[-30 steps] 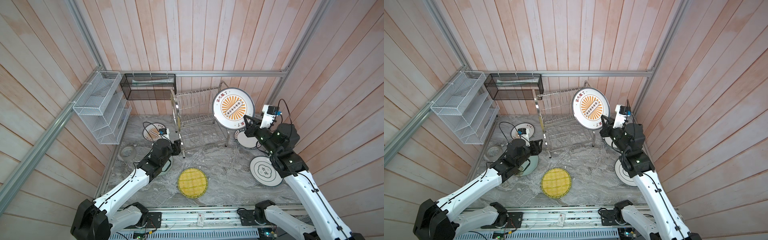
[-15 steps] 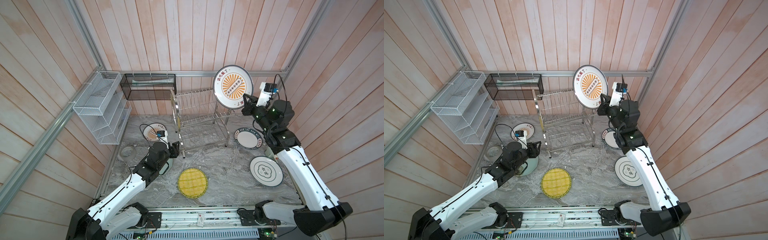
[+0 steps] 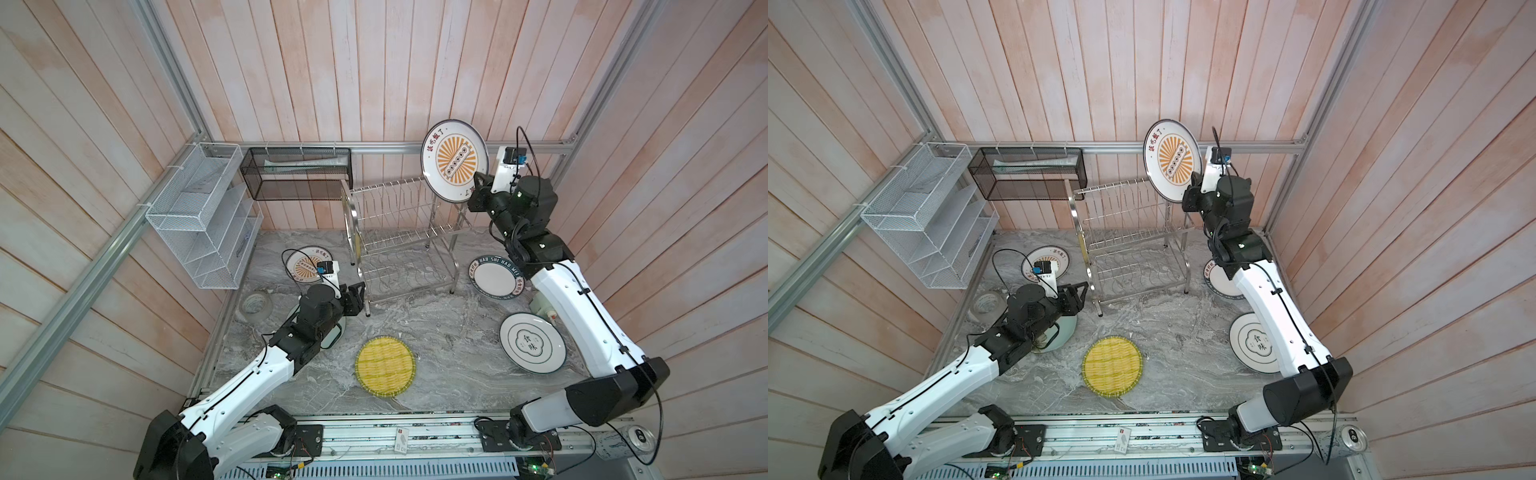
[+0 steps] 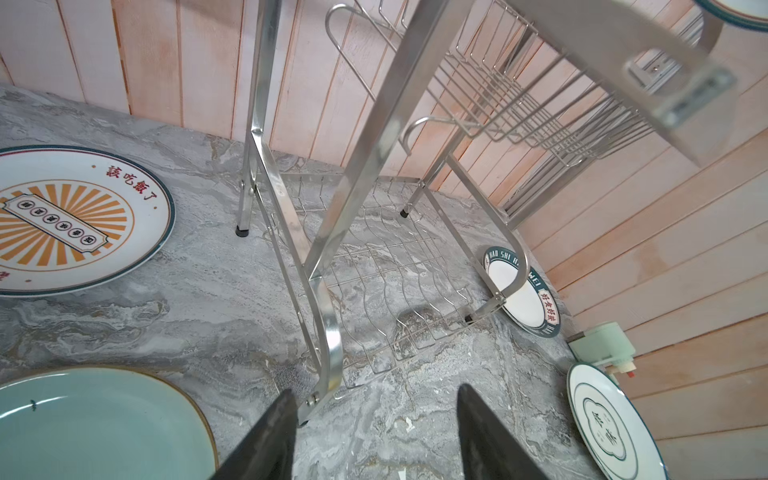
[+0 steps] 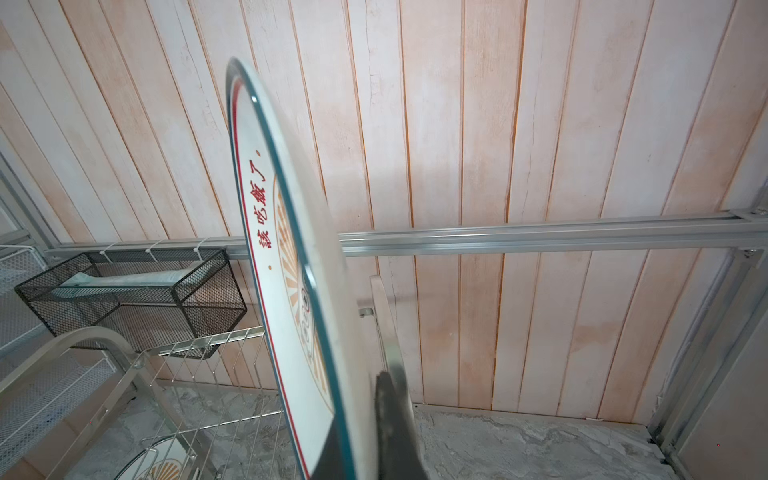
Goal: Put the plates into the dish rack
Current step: 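Lift the upright plate with the right gripper toward the rack's far side, then lower the plate into the rack's upper slots with the right gripper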
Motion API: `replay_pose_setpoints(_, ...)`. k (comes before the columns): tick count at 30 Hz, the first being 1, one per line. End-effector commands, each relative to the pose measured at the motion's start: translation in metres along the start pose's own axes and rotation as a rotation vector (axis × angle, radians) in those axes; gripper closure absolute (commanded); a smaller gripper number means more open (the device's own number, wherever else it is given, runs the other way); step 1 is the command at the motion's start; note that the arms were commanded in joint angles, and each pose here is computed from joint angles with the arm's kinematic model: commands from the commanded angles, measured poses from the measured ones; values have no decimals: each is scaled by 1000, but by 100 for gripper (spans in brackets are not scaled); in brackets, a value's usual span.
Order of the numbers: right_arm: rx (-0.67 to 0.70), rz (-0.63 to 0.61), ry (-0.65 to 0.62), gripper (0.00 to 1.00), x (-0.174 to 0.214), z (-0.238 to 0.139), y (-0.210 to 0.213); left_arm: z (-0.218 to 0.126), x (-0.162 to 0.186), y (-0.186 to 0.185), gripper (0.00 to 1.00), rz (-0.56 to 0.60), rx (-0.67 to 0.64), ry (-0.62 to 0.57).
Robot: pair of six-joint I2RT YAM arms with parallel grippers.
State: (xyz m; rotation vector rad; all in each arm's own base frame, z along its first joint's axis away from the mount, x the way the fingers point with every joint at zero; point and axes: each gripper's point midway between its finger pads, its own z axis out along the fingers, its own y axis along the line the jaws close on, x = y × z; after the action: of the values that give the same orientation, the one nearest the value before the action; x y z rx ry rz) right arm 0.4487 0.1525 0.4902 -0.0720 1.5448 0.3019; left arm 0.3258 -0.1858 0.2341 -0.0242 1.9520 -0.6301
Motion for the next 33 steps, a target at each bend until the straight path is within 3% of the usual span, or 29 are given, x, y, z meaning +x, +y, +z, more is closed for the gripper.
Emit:
replay_pose_setpoints(1,67,-13,-90,100,-33,-5,-1,2,-4,-9,38,-17,38,-13)
replay_pose_setpoints(15,309,-88,-47,100,-7,10,1,-2,-4,-15,38,-37,57,-8)
replay_pose_setpoints(33,438,-182,46,100,21,15,11,-4,2,-9,38,-51,41,-7)
